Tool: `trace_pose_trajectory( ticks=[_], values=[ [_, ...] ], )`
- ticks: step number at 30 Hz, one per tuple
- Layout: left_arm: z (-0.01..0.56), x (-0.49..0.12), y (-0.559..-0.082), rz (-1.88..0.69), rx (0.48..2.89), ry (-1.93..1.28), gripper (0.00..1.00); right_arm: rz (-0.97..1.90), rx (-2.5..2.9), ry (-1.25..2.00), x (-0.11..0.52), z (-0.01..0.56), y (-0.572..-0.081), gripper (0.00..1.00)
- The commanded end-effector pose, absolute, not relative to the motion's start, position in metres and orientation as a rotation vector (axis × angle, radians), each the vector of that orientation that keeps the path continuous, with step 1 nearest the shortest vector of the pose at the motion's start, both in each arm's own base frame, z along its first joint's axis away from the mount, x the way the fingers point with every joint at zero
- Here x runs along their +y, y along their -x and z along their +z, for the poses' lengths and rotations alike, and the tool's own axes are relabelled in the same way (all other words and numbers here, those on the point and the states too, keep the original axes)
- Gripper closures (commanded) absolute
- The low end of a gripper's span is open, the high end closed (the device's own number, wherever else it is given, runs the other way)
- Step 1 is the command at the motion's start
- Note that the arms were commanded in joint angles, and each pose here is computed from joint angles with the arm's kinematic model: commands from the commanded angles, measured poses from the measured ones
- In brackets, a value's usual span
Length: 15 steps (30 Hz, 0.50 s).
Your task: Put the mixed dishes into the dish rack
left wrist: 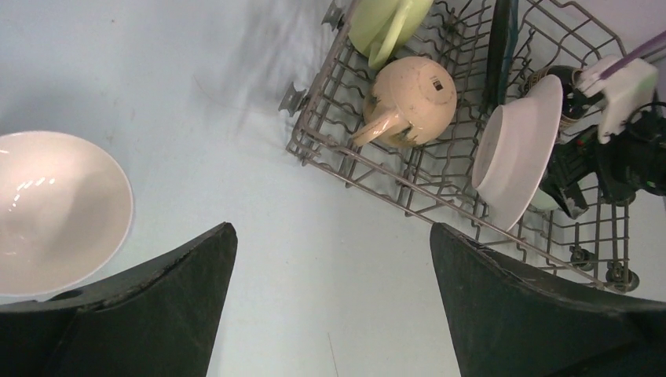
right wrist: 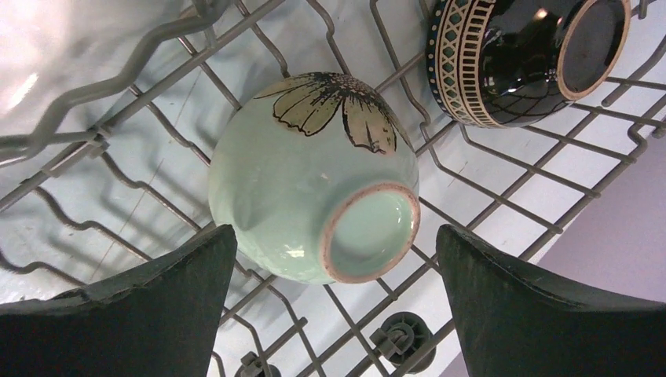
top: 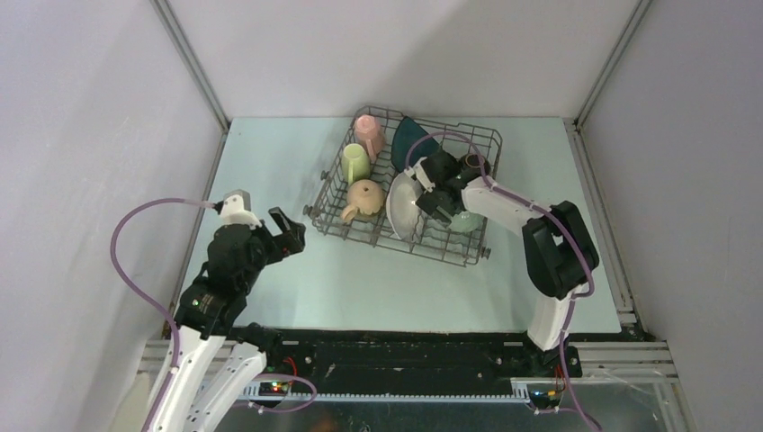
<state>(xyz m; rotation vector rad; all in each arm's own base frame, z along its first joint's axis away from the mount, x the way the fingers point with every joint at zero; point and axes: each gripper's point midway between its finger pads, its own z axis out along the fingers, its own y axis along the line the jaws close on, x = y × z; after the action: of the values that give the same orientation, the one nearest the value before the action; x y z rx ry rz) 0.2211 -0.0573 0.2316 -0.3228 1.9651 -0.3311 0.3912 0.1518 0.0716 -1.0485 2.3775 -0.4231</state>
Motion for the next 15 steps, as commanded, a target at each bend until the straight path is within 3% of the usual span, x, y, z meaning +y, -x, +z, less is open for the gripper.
trace_pose_trajectory(
  ticks=[1,6,15],
  values=[
    [0.232,-0.060,-0.221,-0.383,1.951,0.362,0.00,-0.288,2.318,0.966,0.162,0.108,-0.393,0.00],
    [0.222,-0.046,-0.224,-0.325,1.957,0.472,0.00,-0.170,2.241,0.886,0.168,0.138,-0.388,0.00],
    [0.164,0.018,-0.235,-0.090,2.013,0.924,0.12,-0.001,2.032,0.703,0.178,0.207,-0.367,0.00]
  ],
)
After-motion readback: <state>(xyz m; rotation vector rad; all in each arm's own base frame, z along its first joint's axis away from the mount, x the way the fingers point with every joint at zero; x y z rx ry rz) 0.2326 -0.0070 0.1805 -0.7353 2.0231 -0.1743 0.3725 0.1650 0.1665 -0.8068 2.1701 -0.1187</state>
